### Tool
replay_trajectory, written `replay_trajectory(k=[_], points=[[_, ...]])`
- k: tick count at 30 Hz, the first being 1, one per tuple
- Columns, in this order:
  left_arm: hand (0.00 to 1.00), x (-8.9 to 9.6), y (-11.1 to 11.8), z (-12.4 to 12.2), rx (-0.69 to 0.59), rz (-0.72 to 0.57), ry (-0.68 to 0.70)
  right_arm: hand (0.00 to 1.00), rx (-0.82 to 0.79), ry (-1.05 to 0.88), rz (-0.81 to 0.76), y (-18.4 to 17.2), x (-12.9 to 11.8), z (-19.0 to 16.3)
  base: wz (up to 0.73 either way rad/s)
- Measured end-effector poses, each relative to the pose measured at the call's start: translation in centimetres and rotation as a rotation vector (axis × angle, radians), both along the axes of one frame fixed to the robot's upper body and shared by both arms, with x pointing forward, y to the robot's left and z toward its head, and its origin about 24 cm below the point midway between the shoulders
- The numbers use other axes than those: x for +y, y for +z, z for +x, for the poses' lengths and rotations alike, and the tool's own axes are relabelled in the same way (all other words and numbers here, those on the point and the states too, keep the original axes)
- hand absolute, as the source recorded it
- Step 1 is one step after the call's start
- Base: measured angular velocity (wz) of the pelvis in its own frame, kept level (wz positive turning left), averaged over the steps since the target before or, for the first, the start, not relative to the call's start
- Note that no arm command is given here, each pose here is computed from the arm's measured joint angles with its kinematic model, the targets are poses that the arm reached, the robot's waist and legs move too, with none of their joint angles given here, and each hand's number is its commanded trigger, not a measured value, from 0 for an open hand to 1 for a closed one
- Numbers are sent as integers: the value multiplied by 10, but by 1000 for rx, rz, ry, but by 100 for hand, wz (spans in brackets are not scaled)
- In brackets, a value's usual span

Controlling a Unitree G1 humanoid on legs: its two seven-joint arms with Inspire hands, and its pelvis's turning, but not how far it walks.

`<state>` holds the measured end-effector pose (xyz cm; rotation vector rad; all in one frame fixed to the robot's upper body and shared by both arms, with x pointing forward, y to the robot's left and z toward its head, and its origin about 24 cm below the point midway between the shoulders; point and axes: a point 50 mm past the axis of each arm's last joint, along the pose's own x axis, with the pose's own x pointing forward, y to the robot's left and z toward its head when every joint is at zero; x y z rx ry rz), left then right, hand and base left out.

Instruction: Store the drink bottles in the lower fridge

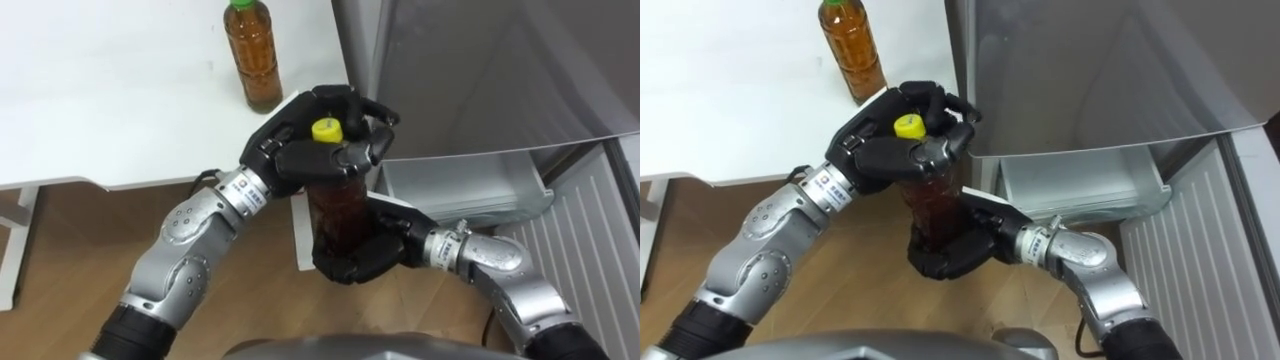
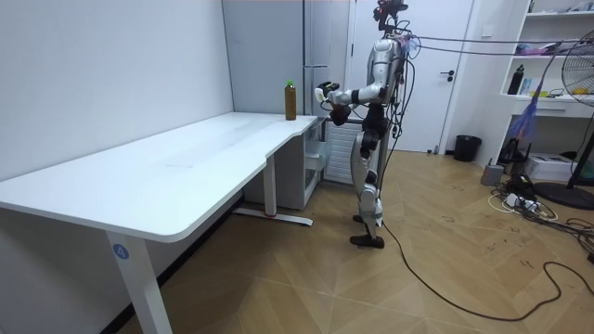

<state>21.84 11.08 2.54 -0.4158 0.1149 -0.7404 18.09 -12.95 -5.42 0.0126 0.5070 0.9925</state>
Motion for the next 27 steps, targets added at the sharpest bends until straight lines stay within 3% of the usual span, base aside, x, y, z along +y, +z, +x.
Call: replay_trajectory(k=[17, 27], points=[[0, 2, 5, 3, -36, -22, 27, 100, 31, 0, 18, -3, 0, -5, 0], [0, 0, 39, 6, -200, -66, 20, 100, 28, -22, 38, -2, 0, -4, 1]])
